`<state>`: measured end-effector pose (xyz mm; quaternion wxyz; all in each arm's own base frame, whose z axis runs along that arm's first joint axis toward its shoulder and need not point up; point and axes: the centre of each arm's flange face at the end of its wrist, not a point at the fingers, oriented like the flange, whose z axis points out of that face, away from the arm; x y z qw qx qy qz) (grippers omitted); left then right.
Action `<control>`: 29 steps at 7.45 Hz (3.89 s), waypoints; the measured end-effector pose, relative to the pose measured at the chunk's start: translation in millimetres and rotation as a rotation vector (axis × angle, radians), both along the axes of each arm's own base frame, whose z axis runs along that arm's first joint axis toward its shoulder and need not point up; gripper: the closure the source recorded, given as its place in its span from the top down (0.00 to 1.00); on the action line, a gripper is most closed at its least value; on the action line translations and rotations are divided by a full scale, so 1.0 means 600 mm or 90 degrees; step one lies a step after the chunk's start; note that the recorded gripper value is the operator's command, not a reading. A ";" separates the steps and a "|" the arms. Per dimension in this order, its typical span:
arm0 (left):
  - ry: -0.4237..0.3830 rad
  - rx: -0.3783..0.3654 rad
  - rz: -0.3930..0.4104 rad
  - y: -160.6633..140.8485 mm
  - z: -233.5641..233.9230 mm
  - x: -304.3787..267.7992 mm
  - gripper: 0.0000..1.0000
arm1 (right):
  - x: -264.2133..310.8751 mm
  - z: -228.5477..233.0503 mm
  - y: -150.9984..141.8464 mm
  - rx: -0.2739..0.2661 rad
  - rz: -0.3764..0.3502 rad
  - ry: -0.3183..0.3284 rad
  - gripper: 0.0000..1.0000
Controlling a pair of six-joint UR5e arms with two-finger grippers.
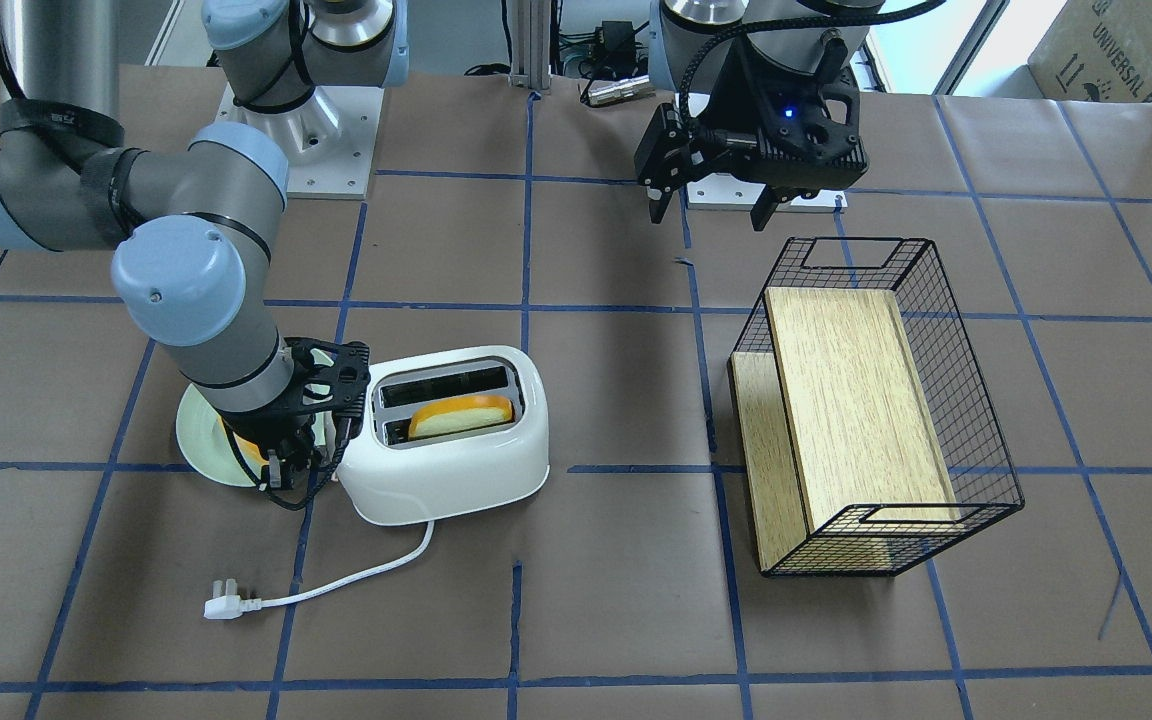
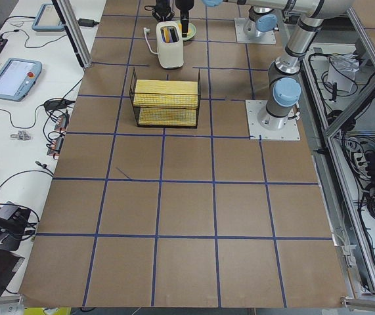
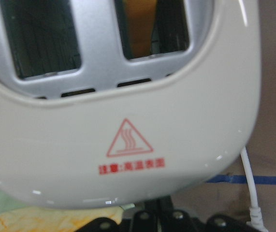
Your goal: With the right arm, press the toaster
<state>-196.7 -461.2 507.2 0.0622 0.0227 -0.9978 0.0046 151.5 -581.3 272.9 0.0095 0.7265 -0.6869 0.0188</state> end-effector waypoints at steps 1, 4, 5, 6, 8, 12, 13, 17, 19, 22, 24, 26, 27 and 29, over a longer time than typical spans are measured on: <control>0.000 0.000 0.000 0.000 0.000 0.000 1.00 | 0.000 -0.006 0.000 0.000 0.001 0.000 0.15; 0.000 0.000 0.000 0.000 0.000 0.000 1.00 | -0.001 -0.005 0.001 -0.003 0.000 0.000 0.17; 0.000 0.000 0.000 0.000 0.000 0.000 1.00 | -0.001 0.004 -0.001 -0.008 -0.003 0.000 0.17; 0.000 0.000 0.000 0.000 0.000 0.000 1.00 | -0.001 0.018 -0.001 -0.015 -0.008 0.001 0.17; 0.000 0.000 0.000 0.000 0.000 0.000 1.00 | 0.001 0.078 0.013 -0.032 -0.021 0.000 0.17; 0.000 0.000 0.000 0.000 0.000 0.000 1.00 | 0.002 0.230 0.057 -0.016 -0.098 -0.017 0.17; 0.000 0.000 0.000 0.000 0.000 0.000 1.00 | 0.004 0.275 0.066 -0.022 -0.132 -0.025 0.18; 0.000 0.000 0.000 0.000 0.000 0.000 1.00 | 0.001 0.392 0.109 -0.020 -0.357 -0.030 0.19; 0.000 0.000 0.000 0.000 0.000 0.000 1.00 | -0.002 0.393 0.113 -0.017 -0.508 -0.031 0.20; 0.000 0.000 0.000 0.000 0.000 0.000 1.00 | -0.002 0.395 0.121 -0.001 -0.727 -0.032 0.20; 0.000 0.000 0.000 0.000 0.000 0.000 1.00 | -0.003 0.396 0.126 0.010 -0.863 -0.026 0.20; 0.000 0.000 0.000 0.000 0.000 0.000 1.00 | -0.006 0.391 0.130 0.025 -0.973 -0.013 0.89; 0.000 0.000 0.000 0.000 0.000 0.000 1.00 | -0.006 0.388 0.132 0.032 -0.994 -0.008 1.00; 0.000 0.000 0.000 0.000 0.000 0.000 1.00 | -0.006 0.387 0.132 0.032 -1.005 -0.007 1.00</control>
